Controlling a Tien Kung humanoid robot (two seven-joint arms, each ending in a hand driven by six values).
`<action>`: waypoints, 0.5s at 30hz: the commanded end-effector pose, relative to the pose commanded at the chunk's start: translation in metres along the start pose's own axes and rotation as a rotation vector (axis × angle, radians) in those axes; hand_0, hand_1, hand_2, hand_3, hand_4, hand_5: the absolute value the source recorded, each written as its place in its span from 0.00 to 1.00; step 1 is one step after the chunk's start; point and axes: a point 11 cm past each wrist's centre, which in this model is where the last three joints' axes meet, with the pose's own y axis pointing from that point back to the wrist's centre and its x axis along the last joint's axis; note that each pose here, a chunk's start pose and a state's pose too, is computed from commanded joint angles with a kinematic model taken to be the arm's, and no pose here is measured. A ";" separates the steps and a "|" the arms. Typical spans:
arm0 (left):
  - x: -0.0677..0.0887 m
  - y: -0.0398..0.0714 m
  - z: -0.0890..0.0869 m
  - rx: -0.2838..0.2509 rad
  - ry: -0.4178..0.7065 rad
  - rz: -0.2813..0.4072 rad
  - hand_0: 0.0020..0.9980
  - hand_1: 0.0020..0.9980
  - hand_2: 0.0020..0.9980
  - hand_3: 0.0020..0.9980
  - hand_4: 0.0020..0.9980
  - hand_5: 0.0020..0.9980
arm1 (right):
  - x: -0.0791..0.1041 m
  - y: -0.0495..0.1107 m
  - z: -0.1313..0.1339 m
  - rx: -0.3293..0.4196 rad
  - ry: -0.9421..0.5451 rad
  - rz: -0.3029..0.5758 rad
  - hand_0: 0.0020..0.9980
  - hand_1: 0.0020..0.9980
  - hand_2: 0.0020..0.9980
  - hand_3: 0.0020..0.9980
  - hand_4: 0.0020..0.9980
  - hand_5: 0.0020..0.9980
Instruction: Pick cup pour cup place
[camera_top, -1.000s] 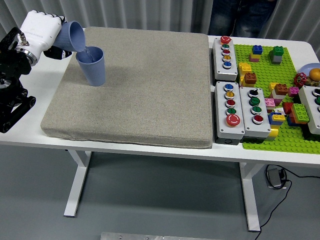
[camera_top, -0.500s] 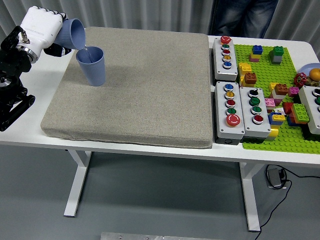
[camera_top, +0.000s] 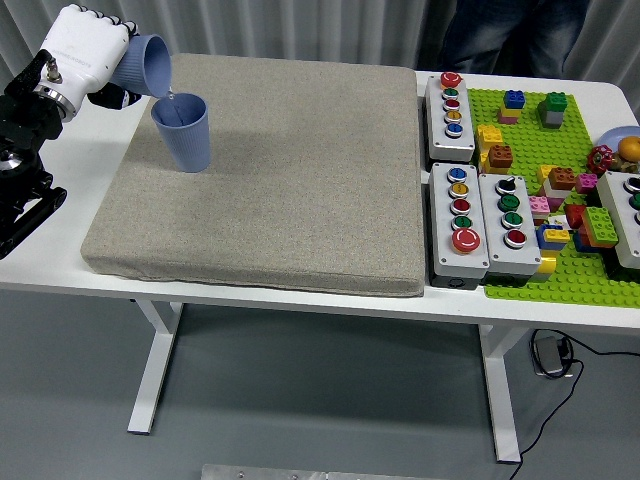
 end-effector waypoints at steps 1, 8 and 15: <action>0.001 -0.001 0.000 0.001 -0.001 -0.002 0.48 0.51 0.50 0.53 0.71 0.10 | 0.000 0.000 0.000 0.001 0.000 0.000 0.68 0.61 0.59 0.59 0.00 0.13; 0.001 -0.002 0.001 -0.001 -0.008 -0.007 0.48 0.51 0.50 0.53 0.71 0.10 | 0.000 0.000 -0.001 0.002 0.000 0.001 0.68 0.61 0.59 0.59 0.00 0.13; 0.002 -0.002 0.003 -0.012 -0.019 -0.005 0.48 0.51 0.50 0.53 0.70 0.10 | 0.000 0.000 0.000 0.001 -0.001 0.002 0.68 0.61 0.59 0.59 0.00 0.13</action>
